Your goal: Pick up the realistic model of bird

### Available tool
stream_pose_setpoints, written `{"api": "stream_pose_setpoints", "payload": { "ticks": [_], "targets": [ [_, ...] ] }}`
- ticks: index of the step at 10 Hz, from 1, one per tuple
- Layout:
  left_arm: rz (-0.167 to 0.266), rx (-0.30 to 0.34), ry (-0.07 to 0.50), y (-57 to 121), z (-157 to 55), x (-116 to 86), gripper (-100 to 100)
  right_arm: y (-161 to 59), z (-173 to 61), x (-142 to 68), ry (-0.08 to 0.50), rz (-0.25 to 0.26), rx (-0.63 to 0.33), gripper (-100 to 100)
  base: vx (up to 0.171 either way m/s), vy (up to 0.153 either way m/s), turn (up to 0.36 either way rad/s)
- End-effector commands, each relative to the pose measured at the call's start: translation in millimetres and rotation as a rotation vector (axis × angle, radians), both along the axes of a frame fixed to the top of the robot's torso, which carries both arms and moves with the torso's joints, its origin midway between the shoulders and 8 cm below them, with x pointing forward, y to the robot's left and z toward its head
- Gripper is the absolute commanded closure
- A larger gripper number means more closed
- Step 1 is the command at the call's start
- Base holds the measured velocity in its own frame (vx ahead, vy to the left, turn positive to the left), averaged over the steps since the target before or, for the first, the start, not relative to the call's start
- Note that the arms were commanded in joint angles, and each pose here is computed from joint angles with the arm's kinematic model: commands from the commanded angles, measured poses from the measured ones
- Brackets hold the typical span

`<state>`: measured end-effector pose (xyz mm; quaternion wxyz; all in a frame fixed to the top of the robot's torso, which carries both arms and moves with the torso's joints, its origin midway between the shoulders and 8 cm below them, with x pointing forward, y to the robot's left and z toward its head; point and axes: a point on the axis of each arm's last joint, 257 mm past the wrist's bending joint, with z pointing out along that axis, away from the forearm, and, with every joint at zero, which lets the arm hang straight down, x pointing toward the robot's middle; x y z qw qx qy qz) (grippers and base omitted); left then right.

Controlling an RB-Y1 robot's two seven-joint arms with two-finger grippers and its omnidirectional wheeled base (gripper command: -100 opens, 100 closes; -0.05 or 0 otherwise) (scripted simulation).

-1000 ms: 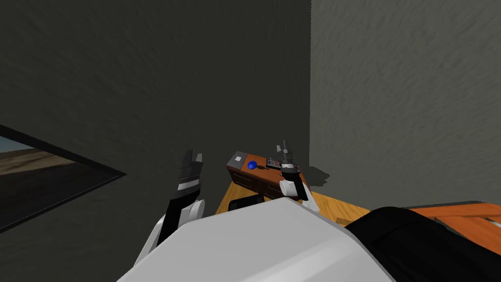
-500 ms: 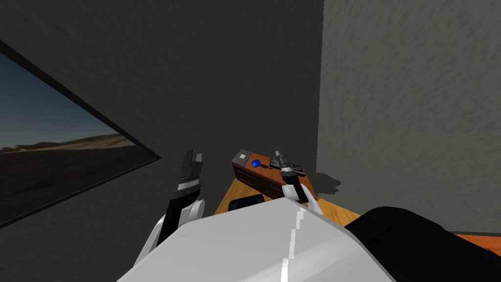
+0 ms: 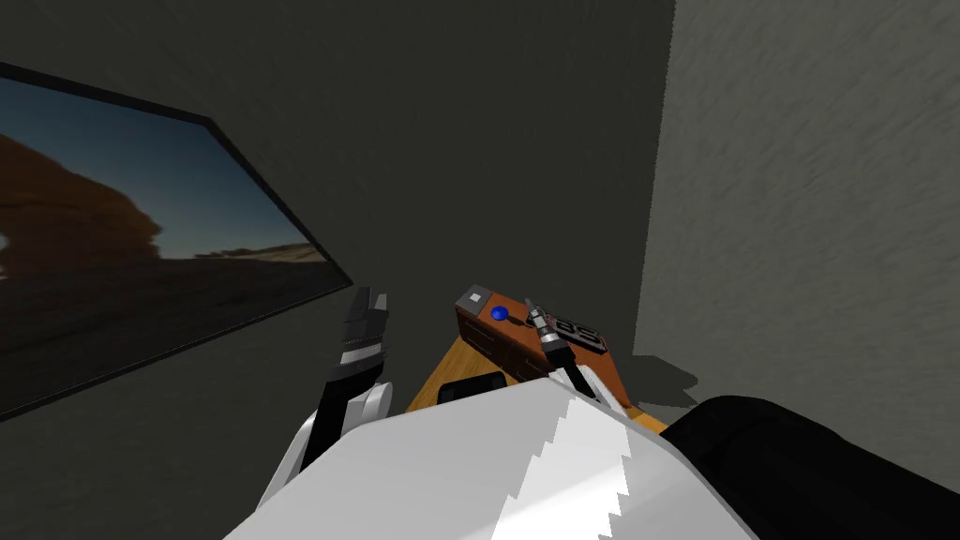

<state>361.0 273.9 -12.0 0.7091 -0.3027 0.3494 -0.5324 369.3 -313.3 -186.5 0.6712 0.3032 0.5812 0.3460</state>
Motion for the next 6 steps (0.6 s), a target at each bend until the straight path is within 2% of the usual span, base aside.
{"api": "stream_pose_setpoints", "payload": {
  "ticks": [1,3,5,6],
  "targets": [
    [0.000,0.000,0.000,0.0,0,0,0,-8,-38,-14,0.111,-0.012,-0.109,-100,-0.028,-0.013,0.329],
    [0.000,0.000,0.000,0.0,0,0,0,-20,-87,-34,0.244,-0.018,-0.245,-100,-0.020,-0.013,0.282],
    [0.000,0.000,0.000,0.0,0,0,0,-36,-134,-61,0.376,-0.016,-0.379,-100,-0.005,-0.023,0.395],
    [0.000,0.000,0.000,0.0,0,0,0,-36,-135,-61,0.378,-0.016,-0.380,-100,0.004,-0.031,0.074]
  ]
}}
